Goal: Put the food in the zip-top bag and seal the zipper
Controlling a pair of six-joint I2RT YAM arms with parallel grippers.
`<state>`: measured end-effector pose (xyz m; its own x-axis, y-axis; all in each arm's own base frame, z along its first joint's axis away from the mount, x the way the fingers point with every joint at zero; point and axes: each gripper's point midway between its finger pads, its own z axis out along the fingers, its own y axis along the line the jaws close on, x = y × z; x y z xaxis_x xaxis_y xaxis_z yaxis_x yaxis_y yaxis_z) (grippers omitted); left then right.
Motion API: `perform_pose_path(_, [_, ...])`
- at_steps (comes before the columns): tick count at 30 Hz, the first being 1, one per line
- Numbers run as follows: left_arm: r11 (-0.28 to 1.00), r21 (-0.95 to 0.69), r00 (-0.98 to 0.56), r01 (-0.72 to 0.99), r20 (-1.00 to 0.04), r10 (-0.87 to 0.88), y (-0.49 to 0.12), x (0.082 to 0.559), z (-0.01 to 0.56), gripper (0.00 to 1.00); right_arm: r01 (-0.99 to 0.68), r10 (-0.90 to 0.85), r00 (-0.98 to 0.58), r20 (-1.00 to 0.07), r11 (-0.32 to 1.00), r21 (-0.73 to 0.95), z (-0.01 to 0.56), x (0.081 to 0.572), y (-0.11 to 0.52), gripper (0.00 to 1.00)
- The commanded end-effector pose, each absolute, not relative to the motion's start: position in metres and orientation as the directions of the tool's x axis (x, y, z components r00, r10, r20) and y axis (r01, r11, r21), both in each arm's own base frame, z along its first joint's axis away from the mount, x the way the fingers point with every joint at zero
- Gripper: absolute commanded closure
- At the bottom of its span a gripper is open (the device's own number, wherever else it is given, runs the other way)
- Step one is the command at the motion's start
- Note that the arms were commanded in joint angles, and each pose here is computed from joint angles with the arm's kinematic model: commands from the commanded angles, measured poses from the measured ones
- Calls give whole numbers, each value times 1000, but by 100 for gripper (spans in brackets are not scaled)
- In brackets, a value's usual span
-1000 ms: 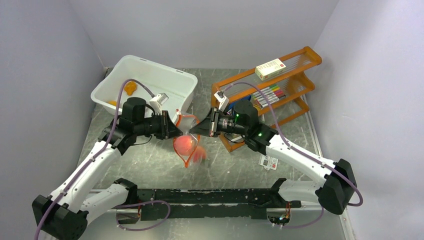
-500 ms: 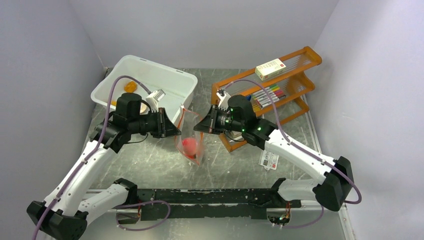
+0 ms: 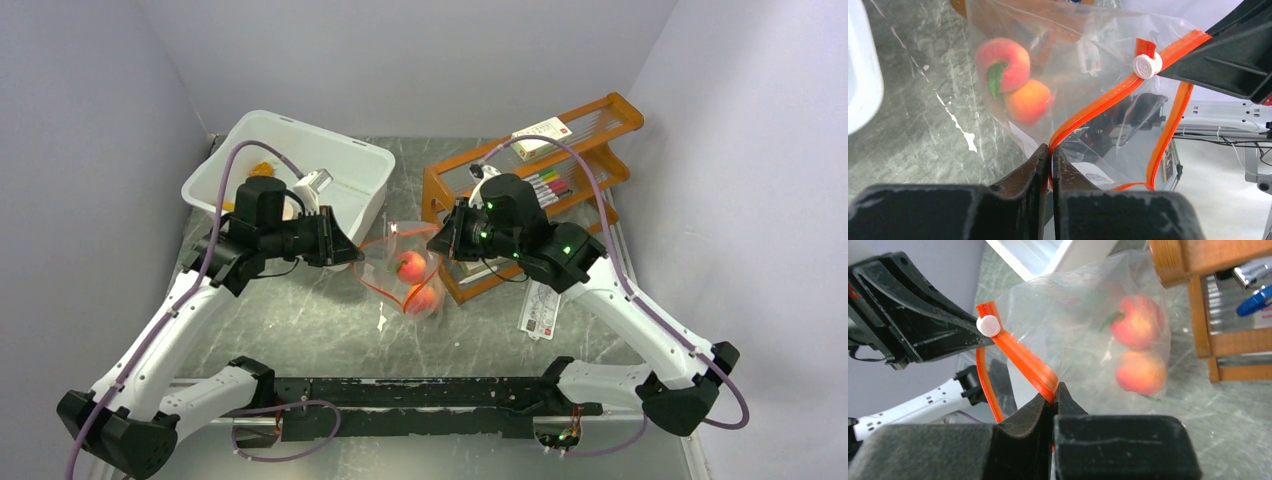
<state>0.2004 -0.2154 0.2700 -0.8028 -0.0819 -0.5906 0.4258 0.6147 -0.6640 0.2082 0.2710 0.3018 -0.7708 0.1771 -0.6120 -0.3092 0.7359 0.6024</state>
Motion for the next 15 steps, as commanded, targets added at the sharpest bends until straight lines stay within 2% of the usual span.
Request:
perform_pose_path(1, [598,-682,-816,421,-573,-79,-222,206,256,93,-331,108,-786,-608,758,563,289,198,262,100])
perform_pose_path(4, [601,-687,-829,409,-555,-71,-224,208,247,93,-349,127,-785,-606,718,602,293,197,270,100])
perform_pose_path(8, [605,-682,-834,411,-549,-51,-223,206,241,90,-312,122,-785,-607,768,559,280,204,264,100])
perform_pose_path(9, [604,-679,-829,417,-556,-53,-223,206,241,85,-312,123,-786,-607,767,560,279,205,264,100])
perform_pose_path(12, [603,-663,-797,444,-600,-72,-221,207,250,58,-318,132,-783,-608,755,574,278,205,268,100])
perform_pose_path(15, [619,-626,-749,474,-656,-90,-216,213,263,42,-332,130,-785,-606,737,588,278,204,272,100])
